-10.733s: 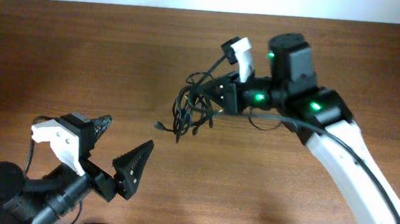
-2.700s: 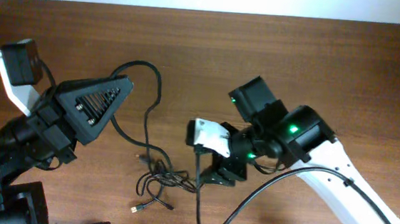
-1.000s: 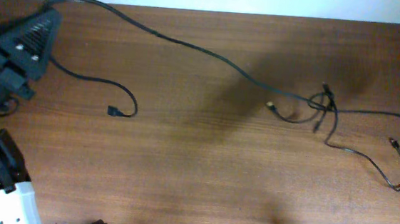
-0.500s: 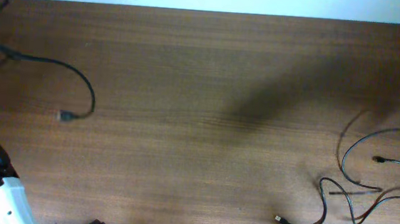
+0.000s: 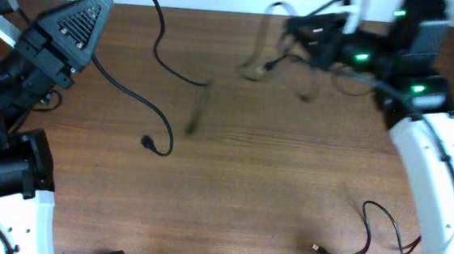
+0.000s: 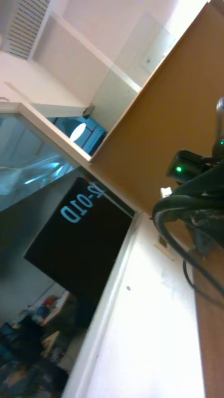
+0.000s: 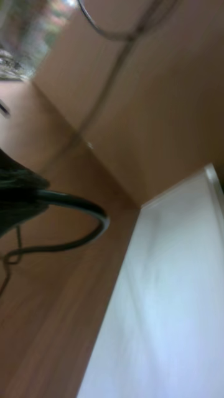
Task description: Untangle cables
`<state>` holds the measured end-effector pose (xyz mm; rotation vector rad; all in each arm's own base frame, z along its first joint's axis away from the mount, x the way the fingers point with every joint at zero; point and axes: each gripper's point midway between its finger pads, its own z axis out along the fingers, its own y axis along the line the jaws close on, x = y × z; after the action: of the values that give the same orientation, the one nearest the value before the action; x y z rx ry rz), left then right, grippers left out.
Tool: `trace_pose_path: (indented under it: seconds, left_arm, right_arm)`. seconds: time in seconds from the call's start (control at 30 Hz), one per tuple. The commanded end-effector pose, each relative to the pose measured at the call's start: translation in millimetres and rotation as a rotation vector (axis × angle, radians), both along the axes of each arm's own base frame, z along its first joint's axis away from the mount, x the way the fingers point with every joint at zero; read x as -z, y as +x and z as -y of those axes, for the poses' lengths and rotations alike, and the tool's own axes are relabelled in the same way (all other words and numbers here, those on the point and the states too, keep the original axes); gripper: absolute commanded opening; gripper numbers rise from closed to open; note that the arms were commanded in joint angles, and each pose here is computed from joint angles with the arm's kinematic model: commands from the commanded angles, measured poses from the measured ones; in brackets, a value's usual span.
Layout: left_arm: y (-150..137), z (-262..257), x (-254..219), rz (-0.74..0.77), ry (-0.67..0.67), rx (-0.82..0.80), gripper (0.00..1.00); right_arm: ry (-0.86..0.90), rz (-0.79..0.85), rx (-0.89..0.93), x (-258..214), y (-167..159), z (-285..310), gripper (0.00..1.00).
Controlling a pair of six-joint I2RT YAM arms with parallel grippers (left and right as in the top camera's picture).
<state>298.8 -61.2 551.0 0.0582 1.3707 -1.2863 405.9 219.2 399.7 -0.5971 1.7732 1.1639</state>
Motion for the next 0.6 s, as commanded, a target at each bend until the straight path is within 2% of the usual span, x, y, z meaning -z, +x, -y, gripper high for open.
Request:
trace_pose_path:
  seconds: [0.0, 0.23, 0.27, 0.3, 0.33, 0.4, 0.47, 0.53, 0.57]
  left_arm:
    - [-11.9, 11.4, -0.2, 0.011, 0.047, 0.063, 0.05]
    - [-17.2, 17.5, 4.8, 0.002, 0.078, 0.108, 0.06]
    - [-17.4, 17.8, 5.2, 0.001, 0.079, 0.111, 0.06]
    - [-16.3, 18.3, 7.6, -0.005, 0.085, 0.121, 0.07]
    - [-15.3, 19.1, 10.4, -0.004, 0.099, 0.129, 0.07]
    - [-14.3, 26.8, 33.4, 0.014, 0.22, 0.215, 0.07]
    - [1.2, 23.3, 62.9, -0.076, 0.233, 0.228, 0.02]
    - [35.1, 1.9, 104.4, -0.274, 0.187, 0.04, 0.02]
    - [48.1, -8.4, 135.9, -0.386, 0.219, -0.081, 0.02]
  right_arm:
    - [-0.015, 0.073, 0.121, -16.5, 10.0, -14.8, 0.04]
    - [-0.128, -0.02, 0.399, 15.1, 41.1, 19.5, 0.04]
    - [-0.143, -0.036, 0.421, 20.2, 42.6, 23.0, 0.24]
    - [-0.162, -0.071, 0.425, 29.1, 40.8, 26.1, 0.85]
    - [-0.178, -0.099, 0.426, 35.9, 38.8, 27.9, 0.99]
    - [-0.23, -0.196, 0.431, 59.1, 31.1, 37.0, 0.99]
    - [-0.275, -0.277, 0.445, 77.8, 23.8, 46.6, 0.99]
    - [-0.333, -0.347, 0.484, 95.3, 17.4, 58.4, 0.99]
    - [-0.358, -0.351, 0.471, 99.9, 13.6, 59.0, 0.99]
